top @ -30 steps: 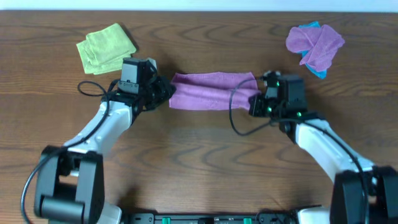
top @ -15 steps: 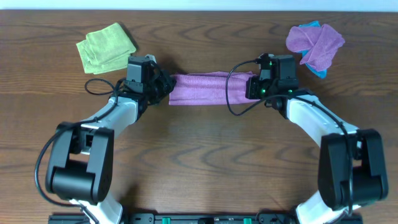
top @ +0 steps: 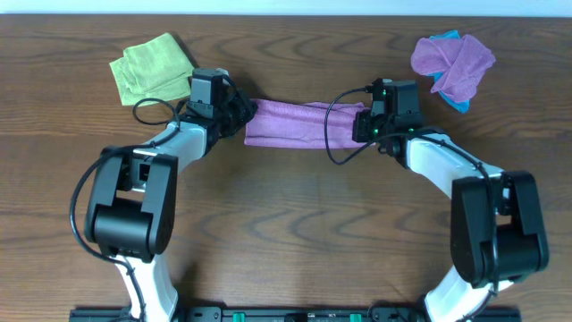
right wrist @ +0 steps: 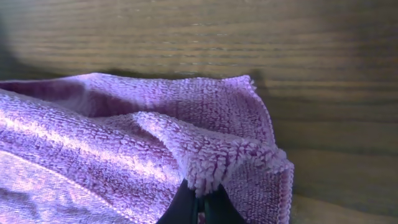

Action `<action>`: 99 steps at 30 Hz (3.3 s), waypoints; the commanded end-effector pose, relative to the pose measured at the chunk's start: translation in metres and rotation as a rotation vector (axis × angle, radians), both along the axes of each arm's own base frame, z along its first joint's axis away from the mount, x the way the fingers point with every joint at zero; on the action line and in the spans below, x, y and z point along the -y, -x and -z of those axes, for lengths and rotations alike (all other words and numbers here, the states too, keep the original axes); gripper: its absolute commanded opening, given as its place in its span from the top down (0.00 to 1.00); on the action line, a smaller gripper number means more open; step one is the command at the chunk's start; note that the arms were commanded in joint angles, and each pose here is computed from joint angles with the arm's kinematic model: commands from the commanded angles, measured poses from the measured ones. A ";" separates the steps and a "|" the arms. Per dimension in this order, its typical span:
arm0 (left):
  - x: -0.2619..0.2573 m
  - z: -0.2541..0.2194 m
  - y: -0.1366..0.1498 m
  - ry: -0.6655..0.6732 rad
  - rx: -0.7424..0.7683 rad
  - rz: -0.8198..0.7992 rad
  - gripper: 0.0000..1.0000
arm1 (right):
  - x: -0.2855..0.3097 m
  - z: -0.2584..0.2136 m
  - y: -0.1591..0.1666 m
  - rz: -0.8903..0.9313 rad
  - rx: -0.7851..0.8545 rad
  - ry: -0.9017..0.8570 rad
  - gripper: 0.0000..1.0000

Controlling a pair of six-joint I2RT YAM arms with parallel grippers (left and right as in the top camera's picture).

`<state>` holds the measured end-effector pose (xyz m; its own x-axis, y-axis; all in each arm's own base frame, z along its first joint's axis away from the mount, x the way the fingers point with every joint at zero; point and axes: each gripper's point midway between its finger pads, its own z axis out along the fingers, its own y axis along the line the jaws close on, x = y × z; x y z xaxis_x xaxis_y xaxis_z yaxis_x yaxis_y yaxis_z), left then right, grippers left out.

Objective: Fold the cloth

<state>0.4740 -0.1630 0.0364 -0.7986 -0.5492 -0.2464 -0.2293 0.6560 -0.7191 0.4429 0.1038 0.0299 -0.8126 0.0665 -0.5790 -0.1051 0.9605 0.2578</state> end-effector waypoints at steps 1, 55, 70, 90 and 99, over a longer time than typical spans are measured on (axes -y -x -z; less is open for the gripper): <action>-0.001 0.000 -0.006 0.002 -0.004 -0.013 0.94 | 0.007 0.006 -0.006 0.015 0.005 0.048 0.90; 0.009 0.024 0.025 -0.202 -0.061 0.089 0.94 | 0.022 0.003 0.035 0.218 -0.297 -0.366 0.01; 0.014 0.033 0.034 -0.216 -0.096 0.104 0.94 | 0.009 0.024 0.027 0.238 -0.299 -0.352 0.01; 0.012 0.037 0.040 -0.222 -0.125 0.107 0.94 | -0.020 0.048 0.014 0.154 -0.238 -0.321 0.90; 0.012 0.036 0.040 -0.214 -0.126 0.107 0.94 | -0.009 0.000 -0.001 0.082 -0.089 -0.287 0.99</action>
